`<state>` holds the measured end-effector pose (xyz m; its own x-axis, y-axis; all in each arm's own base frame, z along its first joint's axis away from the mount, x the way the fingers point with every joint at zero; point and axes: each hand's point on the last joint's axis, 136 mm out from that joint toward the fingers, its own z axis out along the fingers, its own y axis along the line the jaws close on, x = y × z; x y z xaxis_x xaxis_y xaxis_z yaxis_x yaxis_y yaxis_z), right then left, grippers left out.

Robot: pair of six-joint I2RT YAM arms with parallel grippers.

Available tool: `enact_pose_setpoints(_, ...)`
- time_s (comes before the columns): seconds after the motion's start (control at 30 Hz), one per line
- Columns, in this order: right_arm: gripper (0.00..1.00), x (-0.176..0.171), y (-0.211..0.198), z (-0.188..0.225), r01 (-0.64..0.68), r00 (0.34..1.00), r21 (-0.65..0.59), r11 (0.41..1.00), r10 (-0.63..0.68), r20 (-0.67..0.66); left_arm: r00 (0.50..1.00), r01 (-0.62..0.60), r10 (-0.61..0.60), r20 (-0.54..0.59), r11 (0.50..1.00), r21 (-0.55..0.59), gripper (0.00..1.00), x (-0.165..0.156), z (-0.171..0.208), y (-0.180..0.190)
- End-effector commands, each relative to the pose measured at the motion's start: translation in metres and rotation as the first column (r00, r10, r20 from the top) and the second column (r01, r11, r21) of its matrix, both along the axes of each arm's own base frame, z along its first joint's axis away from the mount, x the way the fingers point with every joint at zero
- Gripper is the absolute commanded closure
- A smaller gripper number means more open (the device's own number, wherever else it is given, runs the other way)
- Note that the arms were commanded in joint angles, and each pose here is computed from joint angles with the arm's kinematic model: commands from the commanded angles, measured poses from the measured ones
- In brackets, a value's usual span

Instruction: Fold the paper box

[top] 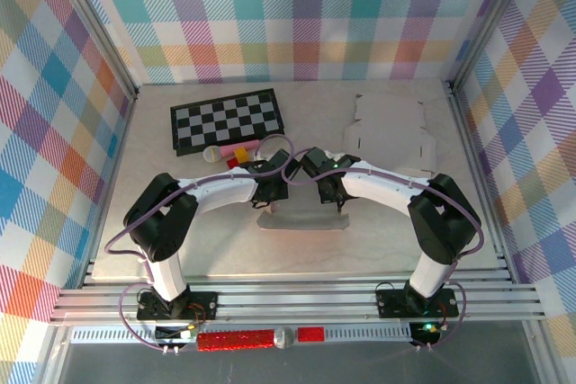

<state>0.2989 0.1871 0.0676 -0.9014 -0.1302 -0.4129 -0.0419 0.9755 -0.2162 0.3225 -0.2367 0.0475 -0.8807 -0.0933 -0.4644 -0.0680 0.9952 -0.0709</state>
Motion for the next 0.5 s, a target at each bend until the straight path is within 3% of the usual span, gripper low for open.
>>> enact_pose_setpoints(0.0,1.0,0.009,0.008,-0.001,-0.02,1.0,-0.05,0.999,0.021,0.023,0.995,0.07,-0.072,0.066,0.997,0.045,0.9,-0.017,0.02,-0.018)
enact_pose_setpoints(0.1,1.0,0.009,0.008,-0.003,-0.023,1.0,-0.055,0.998,0.024,0.019,0.989,0.089,-0.089,0.117,0.996,0.002,0.78,-0.015,0.039,-0.024)
enact_pose_setpoints(0.47,1.0,0.01,0.008,-0.01,-0.007,1.0,-0.08,0.997,0.006,-0.008,0.978,0.145,-0.125,0.166,0.983,-0.109,0.67,-0.02,0.063,-0.035)
